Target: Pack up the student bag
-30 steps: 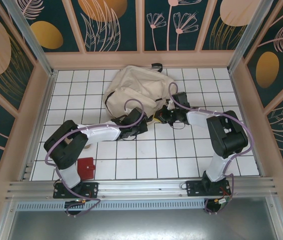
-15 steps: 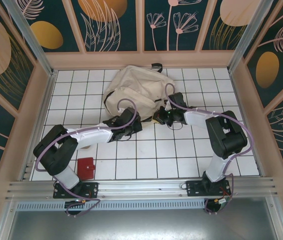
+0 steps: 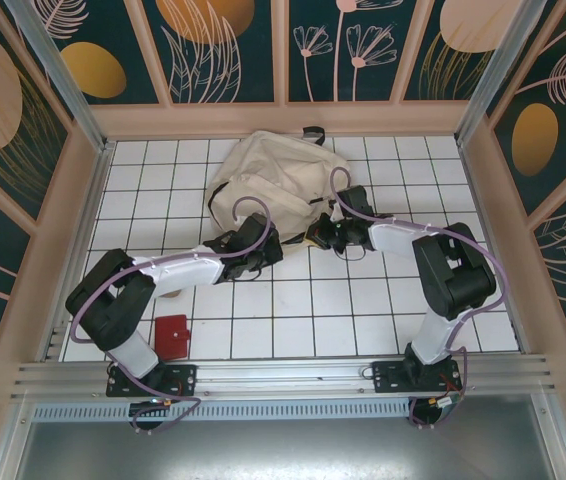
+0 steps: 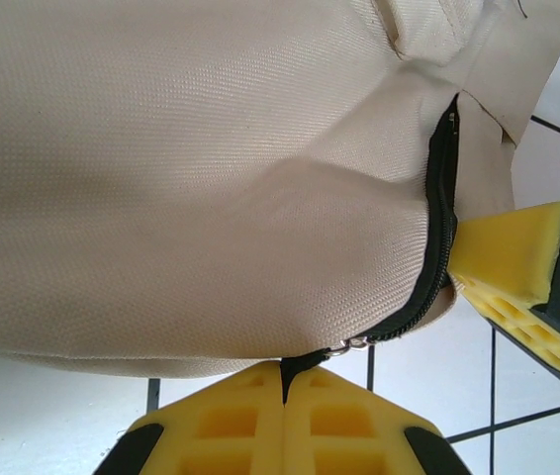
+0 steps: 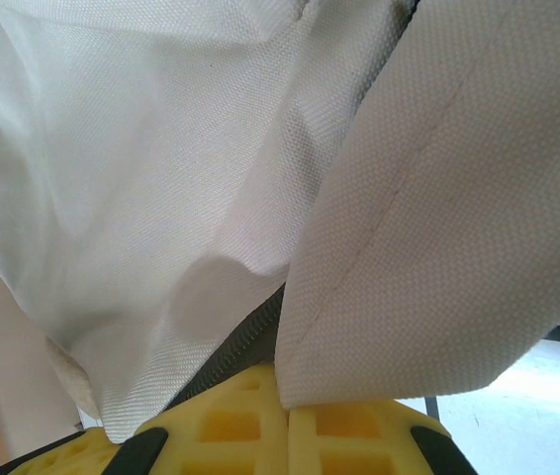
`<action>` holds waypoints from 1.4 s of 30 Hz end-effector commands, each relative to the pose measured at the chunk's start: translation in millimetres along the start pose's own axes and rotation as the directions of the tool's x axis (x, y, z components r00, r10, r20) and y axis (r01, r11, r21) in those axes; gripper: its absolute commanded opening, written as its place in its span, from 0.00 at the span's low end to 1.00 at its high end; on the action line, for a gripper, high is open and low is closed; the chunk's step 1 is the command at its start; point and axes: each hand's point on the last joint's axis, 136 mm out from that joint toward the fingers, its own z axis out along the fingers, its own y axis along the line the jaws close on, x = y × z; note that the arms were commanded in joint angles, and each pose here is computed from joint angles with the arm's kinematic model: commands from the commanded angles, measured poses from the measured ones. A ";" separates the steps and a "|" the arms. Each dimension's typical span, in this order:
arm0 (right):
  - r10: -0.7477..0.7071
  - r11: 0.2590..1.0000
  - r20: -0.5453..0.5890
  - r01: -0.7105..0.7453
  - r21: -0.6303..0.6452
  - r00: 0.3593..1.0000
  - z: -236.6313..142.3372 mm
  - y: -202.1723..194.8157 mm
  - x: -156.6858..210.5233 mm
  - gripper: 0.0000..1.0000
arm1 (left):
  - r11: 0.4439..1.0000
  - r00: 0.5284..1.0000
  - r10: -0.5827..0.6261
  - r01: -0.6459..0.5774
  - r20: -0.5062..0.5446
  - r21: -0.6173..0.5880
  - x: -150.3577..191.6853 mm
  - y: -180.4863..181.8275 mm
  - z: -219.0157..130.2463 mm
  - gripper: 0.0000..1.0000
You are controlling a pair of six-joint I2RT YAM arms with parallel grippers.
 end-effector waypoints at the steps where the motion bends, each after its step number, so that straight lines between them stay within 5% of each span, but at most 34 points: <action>1: 0.084 0.948 0.275 -0.162 0.273 0.958 -30.3 -87.2 -52.7 0.00 | 0.948 0.997 -0.054 0.066 0.046 -0.311 -7.3 91.0 -19.3 0.00; 10: 0.103 0.954 0.282 -0.174 0.243 0.954 -31.1 -89.1 -53.8 0.00 | 0.952 0.997 -0.061 0.075 0.054 -0.297 -9.5 91.9 -24.9 0.00; 16: 0.040 0.997 0.200 -0.051 0.052 0.979 -26.7 -37.7 -44.6 0.00 | 1.000 1.000 0.009 -0.008 -0.016 0.012 -9.5 27.2 -16.6 0.00; 26: -0.148 0.964 0.209 0.188 -0.190 0.967 -67.2 30.6 -25.3 0.00 | 0.969 0.982 0.179 -0.187 0.061 0.161 -31.2 -24.5 -43.6 0.37; 33: -0.164 0.923 0.155 0.207 -0.326 0.974 -62.3 58.9 -14.6 0.00 | 0.941 0.982 0.185 -0.188 0.040 0.282 -6.5 -55.3 -46.1 0.57; 39: -0.185 0.912 0.150 0.227 -0.341 0.971 -59.9 70.8 -12.4 0.00 | 0.928 0.988 0.148 -0.127 -0.034 0.349 13.5 -80.6 -31.4 0.65; 42: -0.195 0.908 0.147 0.235 -0.347 0.970 -58.8 75.6 -10.9 0.00 | 0.957 0.992 0.115 -0.098 -0.047 0.273 14.2 -72.3 -19.6 0.63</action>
